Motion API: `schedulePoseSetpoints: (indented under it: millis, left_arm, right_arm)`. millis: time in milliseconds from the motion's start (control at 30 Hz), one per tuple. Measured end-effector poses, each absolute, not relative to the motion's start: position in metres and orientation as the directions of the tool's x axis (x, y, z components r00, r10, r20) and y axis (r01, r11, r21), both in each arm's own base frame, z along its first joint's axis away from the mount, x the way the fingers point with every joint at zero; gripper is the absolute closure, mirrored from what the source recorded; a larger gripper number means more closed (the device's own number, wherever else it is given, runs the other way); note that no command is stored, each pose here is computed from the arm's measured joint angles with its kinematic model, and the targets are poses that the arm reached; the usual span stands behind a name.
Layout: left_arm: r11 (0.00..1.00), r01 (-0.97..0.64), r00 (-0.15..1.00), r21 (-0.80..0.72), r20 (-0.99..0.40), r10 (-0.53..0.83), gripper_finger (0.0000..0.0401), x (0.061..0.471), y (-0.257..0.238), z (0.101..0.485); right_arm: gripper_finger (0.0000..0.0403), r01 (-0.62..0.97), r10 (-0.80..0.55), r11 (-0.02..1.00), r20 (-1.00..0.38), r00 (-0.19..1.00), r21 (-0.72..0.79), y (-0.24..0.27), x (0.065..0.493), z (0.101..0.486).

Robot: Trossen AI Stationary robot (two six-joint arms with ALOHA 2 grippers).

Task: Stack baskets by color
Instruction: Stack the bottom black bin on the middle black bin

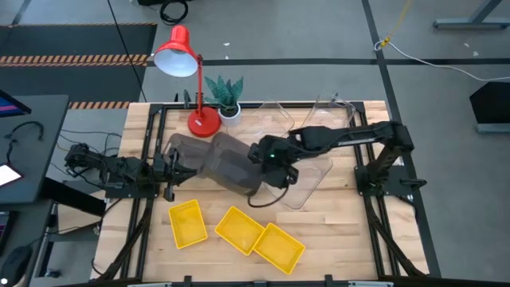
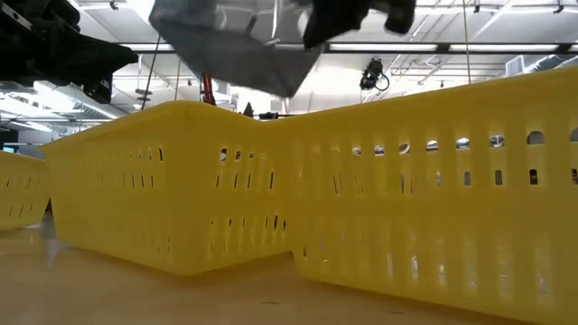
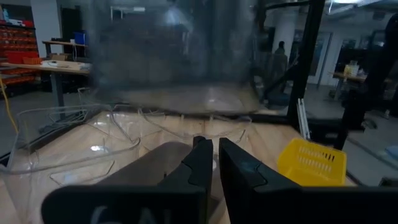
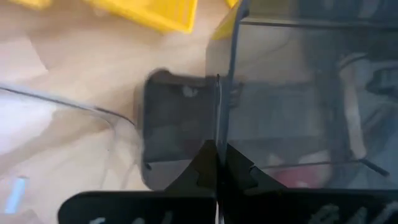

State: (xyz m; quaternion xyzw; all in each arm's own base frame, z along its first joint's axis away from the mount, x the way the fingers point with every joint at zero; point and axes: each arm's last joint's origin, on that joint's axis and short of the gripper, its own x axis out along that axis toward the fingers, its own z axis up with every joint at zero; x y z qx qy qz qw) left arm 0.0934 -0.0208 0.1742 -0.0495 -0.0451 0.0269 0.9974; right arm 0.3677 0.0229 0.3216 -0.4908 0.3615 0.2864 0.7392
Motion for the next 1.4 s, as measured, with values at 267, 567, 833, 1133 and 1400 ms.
schedulePoseSetpoints:
  millis: [267,567,833,1133,1400]
  left_arm:
    - [0.994,-0.05,0.995,-0.098,0.078,0.058,0.0375,0.094,-0.021,0.173]
    - [0.994,-0.05,0.995,-0.097,0.077,0.058,0.0368,0.094,-0.021,0.173]
    - [0.994,-0.05,0.996,-0.096,0.073,0.058,0.0374,0.094,-0.021,0.173]
    - [0.994,-0.051,0.996,-0.096,0.073,0.058,0.0367,0.094,-0.021,0.173]
    - [0.994,-0.051,0.996,-0.096,0.073,0.058,0.0369,0.094,-0.021,0.173]
  right_arm:
    - [0.0402,-0.849,0.031,0.318,-0.89,0.454,-0.422,0.013,0.39,0.277]
    - [0.0402,-0.881,0.02,0.323,-0.927,0.373,-0.347,0.003,0.393,0.26]
    - [0.0399,-0.885,0.049,0.336,-0.932,0.359,-0.323,-0.001,0.392,0.259]
    - [0.0368,-0.861,0.056,0.405,-0.931,0.36,-0.308,-0.001,0.392,0.259]
    - [0.0314,-0.854,0.052,0.413,-0.928,0.368,-0.316,0.003,0.392,0.259]
